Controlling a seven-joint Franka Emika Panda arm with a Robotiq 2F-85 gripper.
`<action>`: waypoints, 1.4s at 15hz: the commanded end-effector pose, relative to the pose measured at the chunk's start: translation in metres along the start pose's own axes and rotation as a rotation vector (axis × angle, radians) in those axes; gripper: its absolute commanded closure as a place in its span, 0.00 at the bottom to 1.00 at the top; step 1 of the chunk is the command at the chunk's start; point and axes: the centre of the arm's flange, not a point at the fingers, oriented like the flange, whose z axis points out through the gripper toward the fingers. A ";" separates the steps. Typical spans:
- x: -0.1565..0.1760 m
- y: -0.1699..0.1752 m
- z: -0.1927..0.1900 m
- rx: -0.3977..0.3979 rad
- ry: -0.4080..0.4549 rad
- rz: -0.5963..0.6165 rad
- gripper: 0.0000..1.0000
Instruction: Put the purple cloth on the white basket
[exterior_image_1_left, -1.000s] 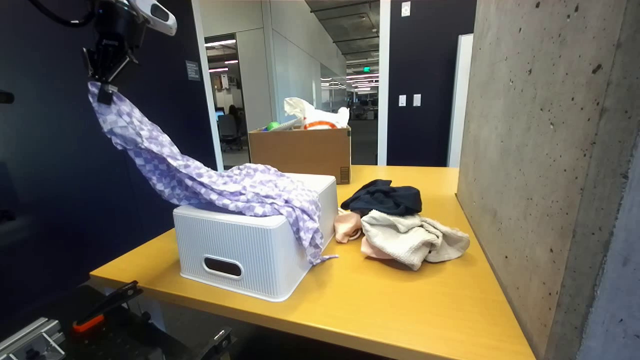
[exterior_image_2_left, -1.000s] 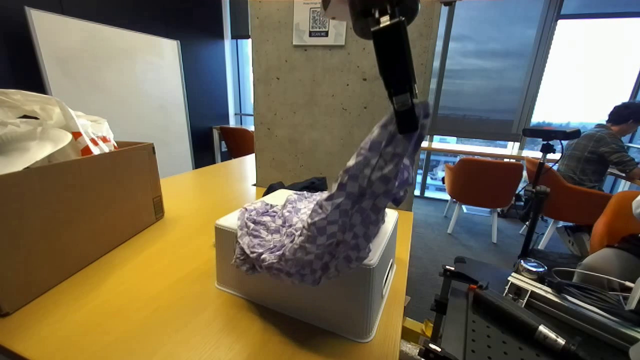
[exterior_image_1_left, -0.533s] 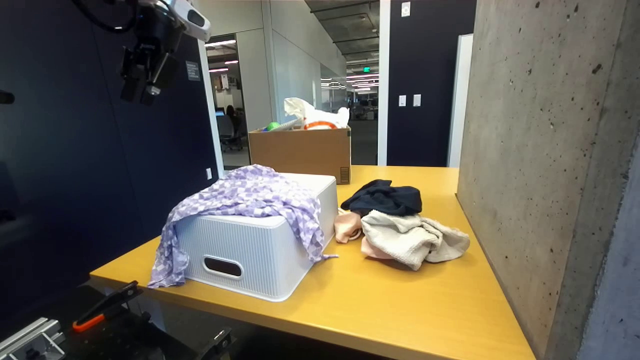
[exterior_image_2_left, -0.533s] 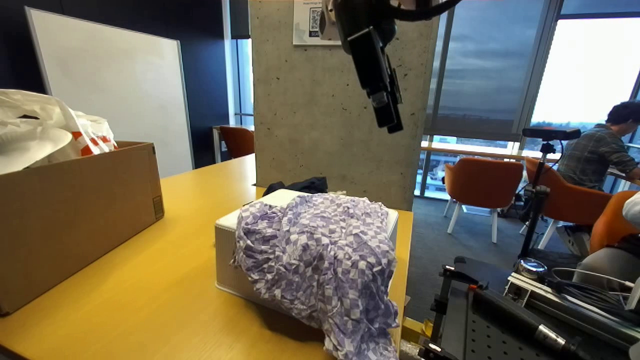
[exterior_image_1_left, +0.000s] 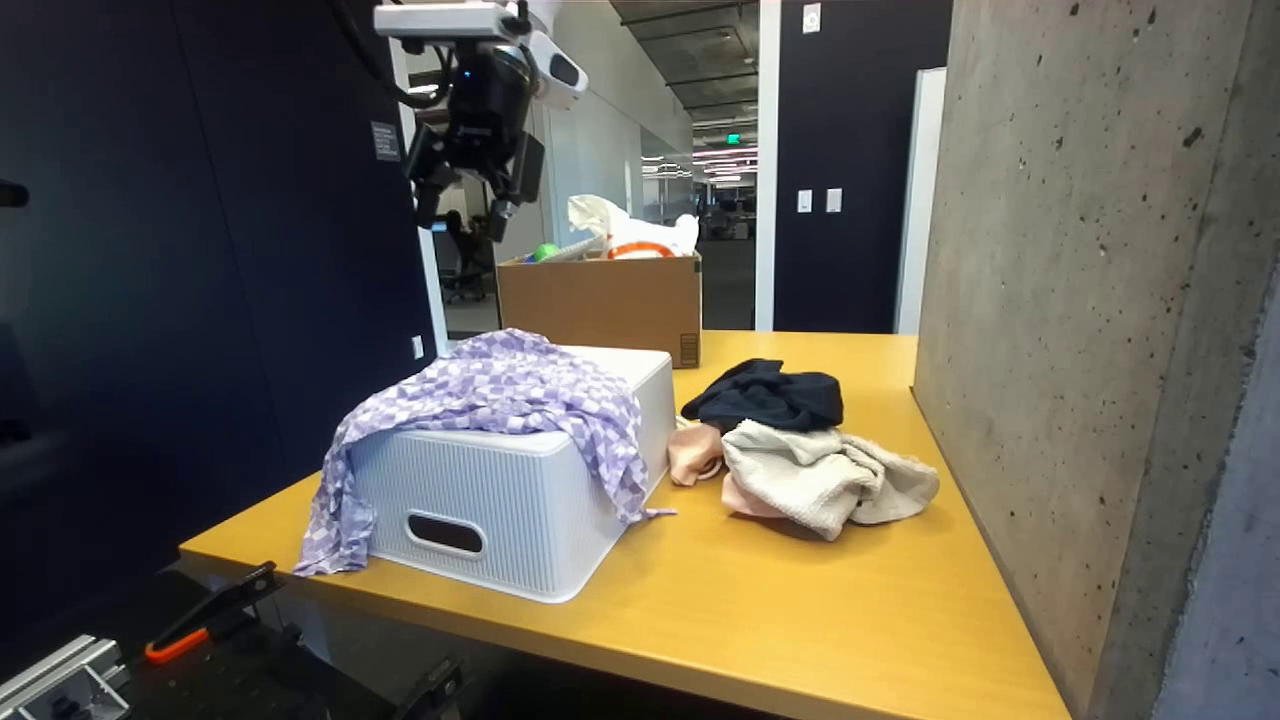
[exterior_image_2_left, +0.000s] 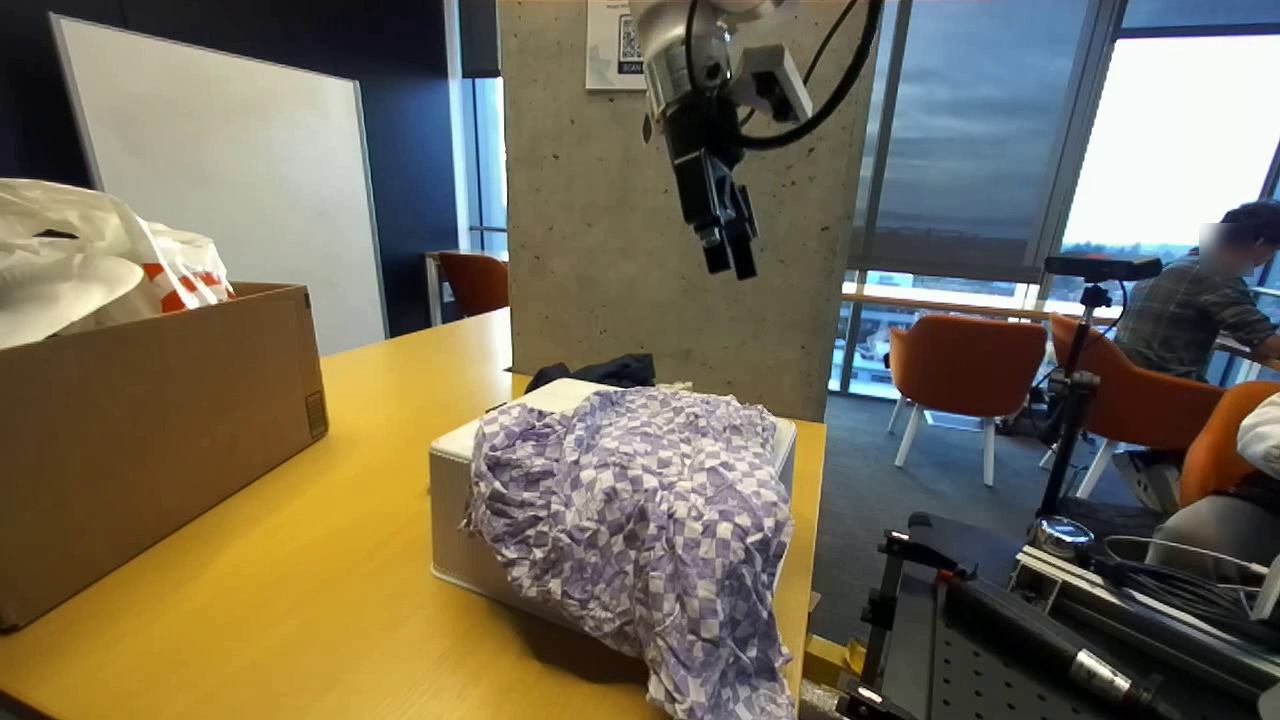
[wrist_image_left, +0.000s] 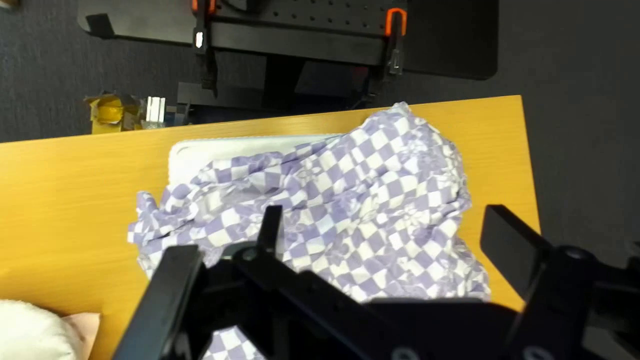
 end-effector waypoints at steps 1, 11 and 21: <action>0.051 0.037 0.014 -0.040 -0.017 -0.054 0.00; 0.134 0.059 0.088 -0.211 -0.005 -0.362 0.00; 0.137 0.001 0.078 -0.243 0.086 -0.433 0.00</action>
